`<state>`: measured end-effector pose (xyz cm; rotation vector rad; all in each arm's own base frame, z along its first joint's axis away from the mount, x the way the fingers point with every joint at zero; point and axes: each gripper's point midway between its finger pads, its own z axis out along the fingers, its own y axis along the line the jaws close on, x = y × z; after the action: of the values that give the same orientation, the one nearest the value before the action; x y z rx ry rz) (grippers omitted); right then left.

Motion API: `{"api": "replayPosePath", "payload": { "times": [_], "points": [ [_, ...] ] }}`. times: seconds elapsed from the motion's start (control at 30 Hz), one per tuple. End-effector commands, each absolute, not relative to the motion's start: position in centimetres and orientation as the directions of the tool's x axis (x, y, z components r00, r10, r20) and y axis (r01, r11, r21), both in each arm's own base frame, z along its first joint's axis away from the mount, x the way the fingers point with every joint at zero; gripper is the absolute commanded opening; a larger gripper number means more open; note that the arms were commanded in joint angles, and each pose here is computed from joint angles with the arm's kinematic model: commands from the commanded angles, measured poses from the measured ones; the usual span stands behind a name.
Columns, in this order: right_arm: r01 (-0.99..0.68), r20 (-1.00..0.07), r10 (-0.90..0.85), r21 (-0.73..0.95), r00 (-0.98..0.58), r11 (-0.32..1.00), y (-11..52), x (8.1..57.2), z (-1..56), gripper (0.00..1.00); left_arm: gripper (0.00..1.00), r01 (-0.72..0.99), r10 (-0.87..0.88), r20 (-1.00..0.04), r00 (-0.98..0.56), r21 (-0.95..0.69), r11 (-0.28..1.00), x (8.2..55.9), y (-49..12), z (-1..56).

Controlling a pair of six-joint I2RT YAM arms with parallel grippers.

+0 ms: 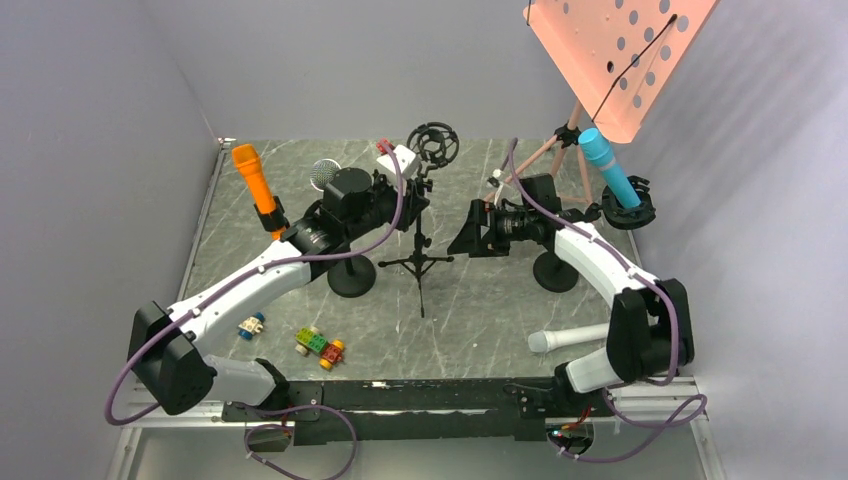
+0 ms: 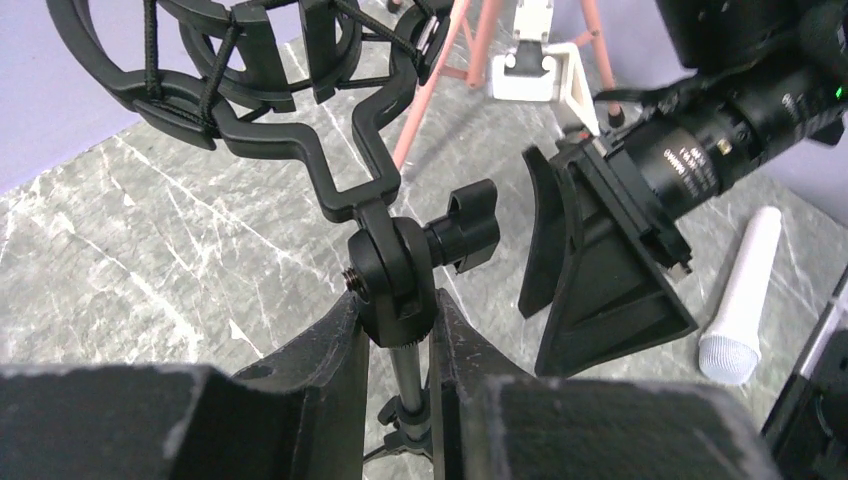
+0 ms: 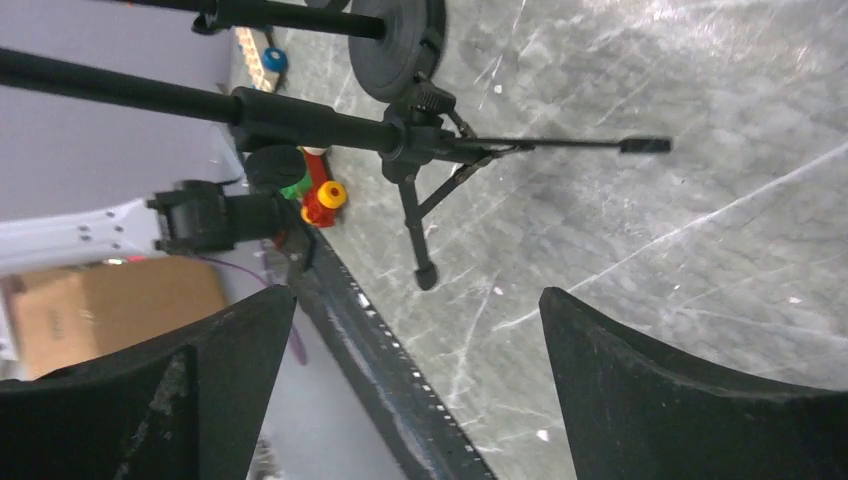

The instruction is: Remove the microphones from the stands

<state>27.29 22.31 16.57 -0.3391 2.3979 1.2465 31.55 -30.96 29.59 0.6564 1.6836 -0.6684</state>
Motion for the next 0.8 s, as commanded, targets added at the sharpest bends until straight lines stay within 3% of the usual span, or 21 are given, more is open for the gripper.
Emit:
{"api": "replayPosePath", "payload": {
  "times": [0.0,0.17,0.27,0.33,0.63,0.77],
  "points": [
    [-0.341,-0.397,0.038,0.831,-0.917,0.44,23.9,28.3,20.0,1.0,0.0,0.668,-0.118,-0.987,-0.109,-0.16,0.726,33.3,-31.0,36.2],
    [-0.293,-0.334,0.093,0.906,-0.938,0.306,25.4,29.7,21.8,0.99,0.0,0.622,-0.12,-0.979,-0.164,-0.197,0.758,33.9,-30.8,34.8],
    [-0.217,-0.245,0.096,0.947,-0.965,0.235,26.0,29.6,21.5,0.69,0.0,0.604,-0.123,-0.973,-0.193,-0.217,0.767,34.0,-30.7,33.9],
    [-0.188,-0.215,0.089,0.952,-0.973,0.242,26.0,29.6,20.6,0.6,0.0,0.591,-0.126,-0.969,-0.214,-0.231,0.773,34.1,-30.7,33.4],
    [-0.095,-0.119,0.093,0.969,-0.989,0.229,26.5,30.0,18.5,0.48,0.0,0.568,-0.146,-0.955,-0.257,-0.272,0.777,34.2,-30.9,33.1],
    [-0.101,-0.121,0.077,0.968,-0.99,0.228,27.2,30.0,18.4,0.47,0.0,0.569,-0.14,-0.954,-0.265,-0.272,0.776,34.0,-30.9,32.8]
  ]
}}
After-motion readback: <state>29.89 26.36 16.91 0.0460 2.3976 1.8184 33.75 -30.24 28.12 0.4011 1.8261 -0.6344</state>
